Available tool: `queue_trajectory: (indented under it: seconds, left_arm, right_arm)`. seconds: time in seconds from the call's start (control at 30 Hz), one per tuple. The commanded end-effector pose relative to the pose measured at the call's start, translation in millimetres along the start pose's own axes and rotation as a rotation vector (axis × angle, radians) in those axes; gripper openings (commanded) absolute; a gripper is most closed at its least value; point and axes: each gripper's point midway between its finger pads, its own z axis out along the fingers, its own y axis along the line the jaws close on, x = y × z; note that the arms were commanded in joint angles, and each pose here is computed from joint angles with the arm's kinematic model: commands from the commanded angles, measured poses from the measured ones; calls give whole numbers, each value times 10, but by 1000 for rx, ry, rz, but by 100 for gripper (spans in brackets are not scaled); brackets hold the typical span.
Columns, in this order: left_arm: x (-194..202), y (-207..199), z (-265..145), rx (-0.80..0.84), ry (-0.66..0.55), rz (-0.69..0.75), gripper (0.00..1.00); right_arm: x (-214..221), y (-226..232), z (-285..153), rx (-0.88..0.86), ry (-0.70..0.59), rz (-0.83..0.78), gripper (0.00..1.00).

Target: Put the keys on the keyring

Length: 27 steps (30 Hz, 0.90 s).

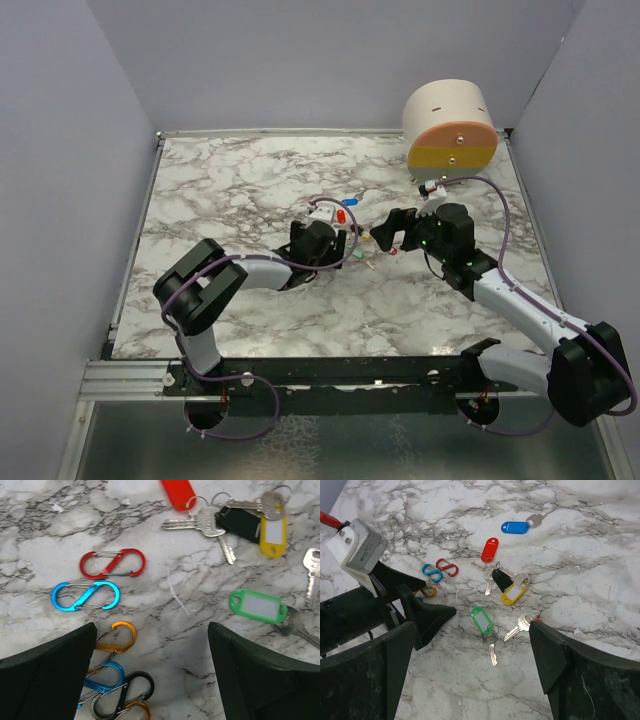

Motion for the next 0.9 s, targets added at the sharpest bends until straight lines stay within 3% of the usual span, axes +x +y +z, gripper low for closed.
queue_trajectory:
  seconds: [0.0,0.27,0.87]
  left_arm:
    - [850,-131,-137,69,251,11,95]
    - [1040,91,-326,-4,264,10,95]
    - [915,614,-494,-198,227,37,95]
  right_arm:
    - [-122,29,-42,8,-30,-12,98]
    - [-117,37,-48,4,-29,-9,98]
    - [-161,56,-128,4,-42,-13,98]
